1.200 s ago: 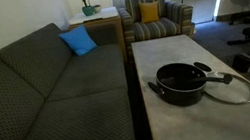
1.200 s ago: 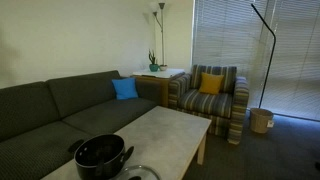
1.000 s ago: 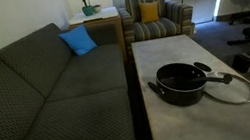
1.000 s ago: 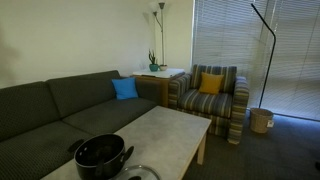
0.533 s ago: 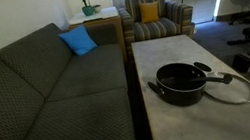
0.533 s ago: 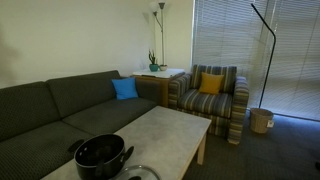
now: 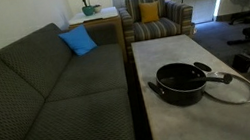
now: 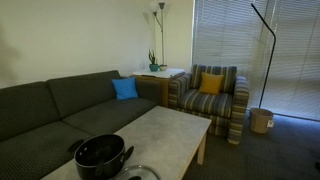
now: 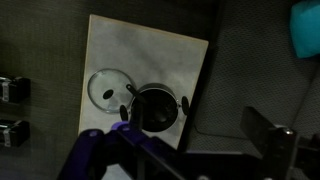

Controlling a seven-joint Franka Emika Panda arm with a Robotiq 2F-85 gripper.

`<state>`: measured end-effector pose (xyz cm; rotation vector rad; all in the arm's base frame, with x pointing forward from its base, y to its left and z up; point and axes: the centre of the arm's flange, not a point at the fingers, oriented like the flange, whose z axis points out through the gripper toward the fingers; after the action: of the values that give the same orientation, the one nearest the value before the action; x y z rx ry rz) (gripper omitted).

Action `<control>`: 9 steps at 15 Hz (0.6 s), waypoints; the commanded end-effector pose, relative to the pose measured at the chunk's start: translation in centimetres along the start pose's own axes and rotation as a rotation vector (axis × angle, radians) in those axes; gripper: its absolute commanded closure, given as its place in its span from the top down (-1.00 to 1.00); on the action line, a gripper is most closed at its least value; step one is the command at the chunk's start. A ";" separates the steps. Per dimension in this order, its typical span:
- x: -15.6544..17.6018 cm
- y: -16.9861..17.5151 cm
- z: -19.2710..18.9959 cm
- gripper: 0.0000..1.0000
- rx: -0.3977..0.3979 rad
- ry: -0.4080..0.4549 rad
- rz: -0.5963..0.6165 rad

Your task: Remove the black spoon from the pot and put it on the table

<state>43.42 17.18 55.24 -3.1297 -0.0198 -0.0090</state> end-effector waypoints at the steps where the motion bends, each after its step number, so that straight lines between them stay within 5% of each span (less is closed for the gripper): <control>1: 2.3 1.3 0.4 1.00 0.017 0.000 0.012; 9: 8.7 3.8 4.6 1.00 0.059 -0.097 -0.066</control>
<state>48.64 13.88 52.07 -3.0981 -0.0433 0.0723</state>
